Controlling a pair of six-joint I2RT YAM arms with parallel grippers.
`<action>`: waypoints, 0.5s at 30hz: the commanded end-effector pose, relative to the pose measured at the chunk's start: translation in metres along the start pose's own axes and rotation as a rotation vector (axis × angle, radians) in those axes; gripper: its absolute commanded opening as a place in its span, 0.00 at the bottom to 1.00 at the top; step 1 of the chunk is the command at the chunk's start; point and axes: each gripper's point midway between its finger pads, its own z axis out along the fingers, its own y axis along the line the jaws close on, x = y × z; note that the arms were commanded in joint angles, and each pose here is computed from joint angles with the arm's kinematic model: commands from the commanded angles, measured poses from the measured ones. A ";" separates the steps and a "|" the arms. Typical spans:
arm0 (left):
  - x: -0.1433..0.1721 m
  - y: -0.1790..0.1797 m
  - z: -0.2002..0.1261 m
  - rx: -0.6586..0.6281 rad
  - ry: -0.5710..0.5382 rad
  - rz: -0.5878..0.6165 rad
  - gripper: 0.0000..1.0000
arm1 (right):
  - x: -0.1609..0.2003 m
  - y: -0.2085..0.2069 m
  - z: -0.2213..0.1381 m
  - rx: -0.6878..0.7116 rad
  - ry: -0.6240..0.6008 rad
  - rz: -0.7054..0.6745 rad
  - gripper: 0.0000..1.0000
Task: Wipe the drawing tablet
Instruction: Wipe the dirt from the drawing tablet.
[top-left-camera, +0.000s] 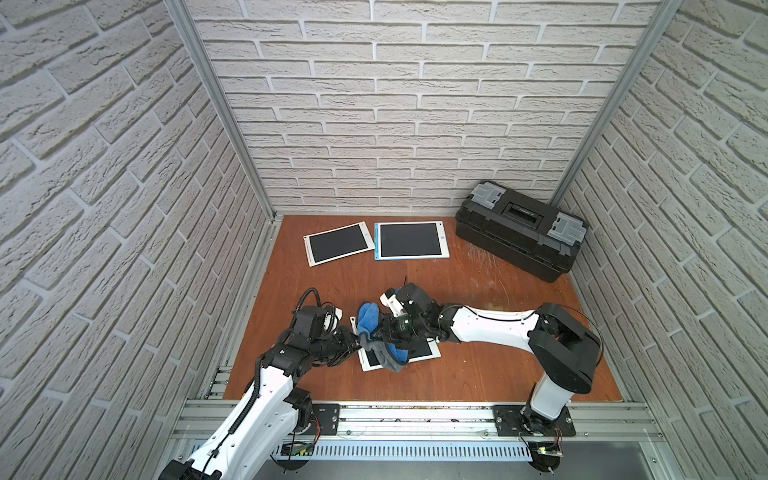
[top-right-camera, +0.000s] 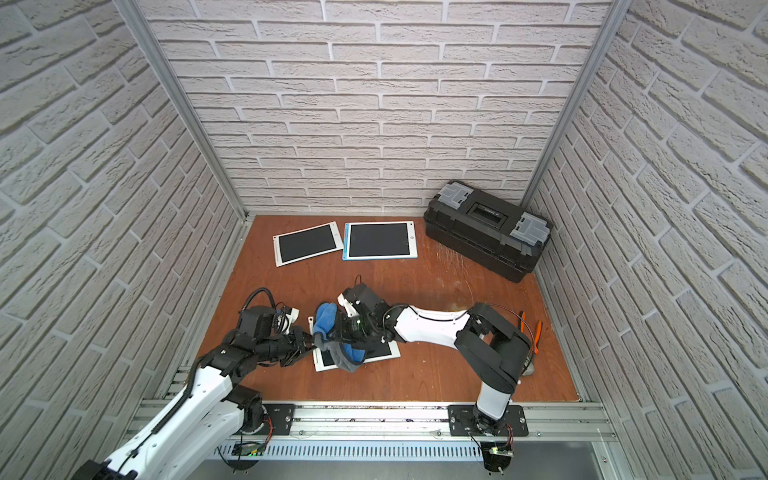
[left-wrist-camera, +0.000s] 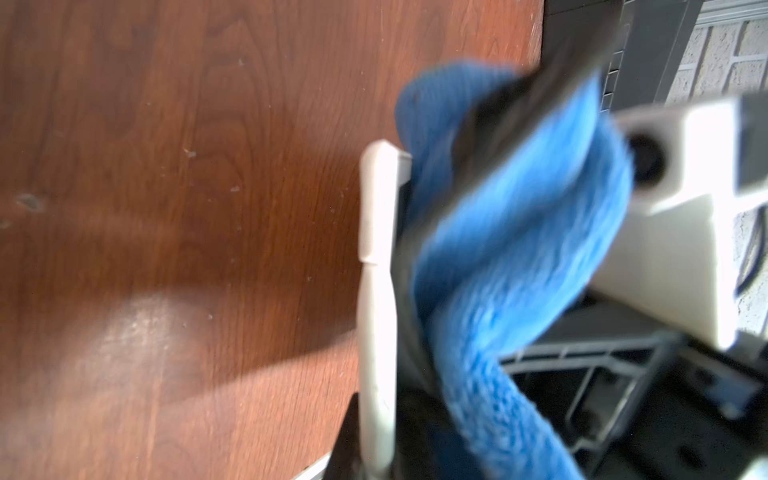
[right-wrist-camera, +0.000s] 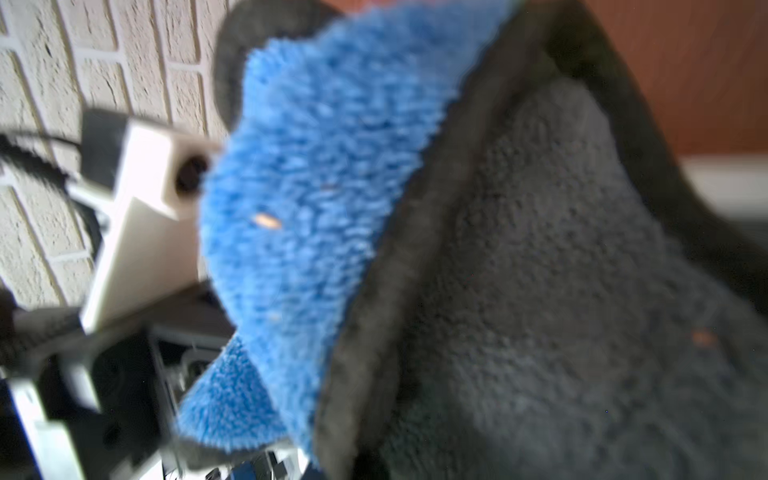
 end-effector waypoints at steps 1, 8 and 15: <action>-0.017 -0.013 -0.006 0.028 -0.079 0.062 0.00 | 0.063 -0.033 -0.001 0.088 0.166 0.055 0.02; -0.016 -0.012 -0.011 0.039 -0.088 0.058 0.00 | 0.034 -0.134 -0.061 0.407 0.013 0.174 0.02; -0.014 -0.015 -0.012 0.055 -0.082 0.065 0.00 | -0.017 -0.165 -0.094 0.519 -0.076 0.238 0.02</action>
